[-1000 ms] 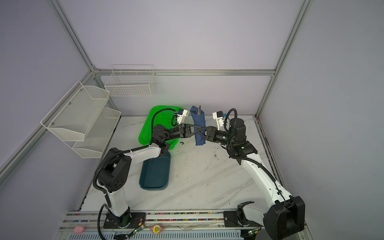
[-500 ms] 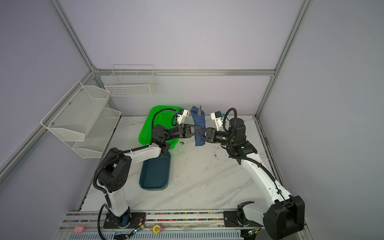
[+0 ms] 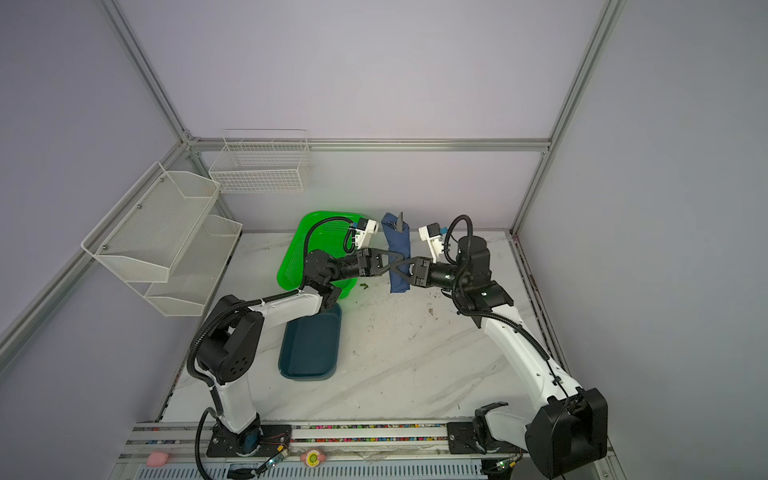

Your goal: Place the utensils on the paper napkin and roll it up

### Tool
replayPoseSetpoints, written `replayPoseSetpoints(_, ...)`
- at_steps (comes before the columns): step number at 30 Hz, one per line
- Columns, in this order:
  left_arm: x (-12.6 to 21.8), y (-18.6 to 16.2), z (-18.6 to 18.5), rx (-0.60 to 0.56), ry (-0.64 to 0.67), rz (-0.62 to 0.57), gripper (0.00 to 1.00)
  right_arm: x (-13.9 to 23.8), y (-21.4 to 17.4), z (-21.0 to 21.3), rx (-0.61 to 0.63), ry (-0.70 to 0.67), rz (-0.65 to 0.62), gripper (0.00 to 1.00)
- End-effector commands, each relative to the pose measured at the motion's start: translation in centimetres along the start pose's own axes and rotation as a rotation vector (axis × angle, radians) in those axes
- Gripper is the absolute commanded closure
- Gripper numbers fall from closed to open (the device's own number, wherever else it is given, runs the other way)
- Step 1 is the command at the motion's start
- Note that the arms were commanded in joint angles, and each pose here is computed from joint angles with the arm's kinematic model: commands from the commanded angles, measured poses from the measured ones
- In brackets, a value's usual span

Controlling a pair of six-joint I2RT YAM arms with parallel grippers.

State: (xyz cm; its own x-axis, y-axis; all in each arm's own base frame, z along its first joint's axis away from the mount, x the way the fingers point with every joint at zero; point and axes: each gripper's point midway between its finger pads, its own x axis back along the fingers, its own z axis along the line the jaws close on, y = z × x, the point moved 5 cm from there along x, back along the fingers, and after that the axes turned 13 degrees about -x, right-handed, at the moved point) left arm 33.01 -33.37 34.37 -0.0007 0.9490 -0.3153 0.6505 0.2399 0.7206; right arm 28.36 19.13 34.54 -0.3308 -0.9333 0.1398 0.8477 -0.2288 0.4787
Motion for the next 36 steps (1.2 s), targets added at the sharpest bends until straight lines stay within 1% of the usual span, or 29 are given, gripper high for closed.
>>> replayPoseSetpoints(1,-1.1,3.5,-4.4,-0.152,-0.103,-0.078,0.94,-0.1,-0.4,0.3,0.011,0.006,0.031,0.68)
replayPoseSetpoints(3,-1.2,3.6,-4.3,-0.153,-0.103,-0.077,0.94,-0.1,-0.5,0.3,0.010,0.013,0.041,0.68)
replayPoseSetpoints(6,-1.2,3.7,-4.4,-0.155,-0.106,-0.076,0.94,-0.2,-0.7,0.3,0.015,0.021,0.059,0.64)
replayPoseSetpoints(11,-1.2,3.7,-4.4,-0.155,-0.105,-0.077,0.94,-0.2,-1.0,0.4,0.020,0.036,0.078,0.64)
replayPoseSetpoints(14,-1.2,3.6,-4.4,-0.155,-0.106,-0.077,0.94,-0.2,-0.8,0.3,0.024,0.021,0.069,0.70)
replayPoseSetpoints(18,-1.2,3.7,-4.4,-0.160,-0.106,-0.081,0.93,-0.2,-0.8,0.2,0.028,0.018,0.070,0.71)
replayPoseSetpoints(23,-1.2,3.6,-4.2,-0.160,-0.103,-0.079,0.88,-0.3,-0.7,0.2,0.027,0.017,0.064,0.77)
replayPoseSetpoints(28,-1.2,3.4,-3.8,-0.152,-0.097,-0.077,0.82,-0.3,-0.5,0.3,0.040,0.021,0.054,0.79)
replayPoseSetpoints(32,-1.1,3.2,-3.6,-0.157,-0.083,-0.074,0.73,-0.1,-0.4,0.4,0.043,0.015,0.035,0.81)
replayPoseSetpoints(33,-1.0,3.1,-3.5,-0.154,-0.072,-0.072,0.72,-0.1,-0.4,0.5,0.044,0.014,0.032,0.81)
replayPoseSetpoints(36,-0.9,2.8,-2.9,-0.143,-0.033,-0.062,0.64,0.0,-0.3,0.6,0.049,0.011,0.023,0.81)
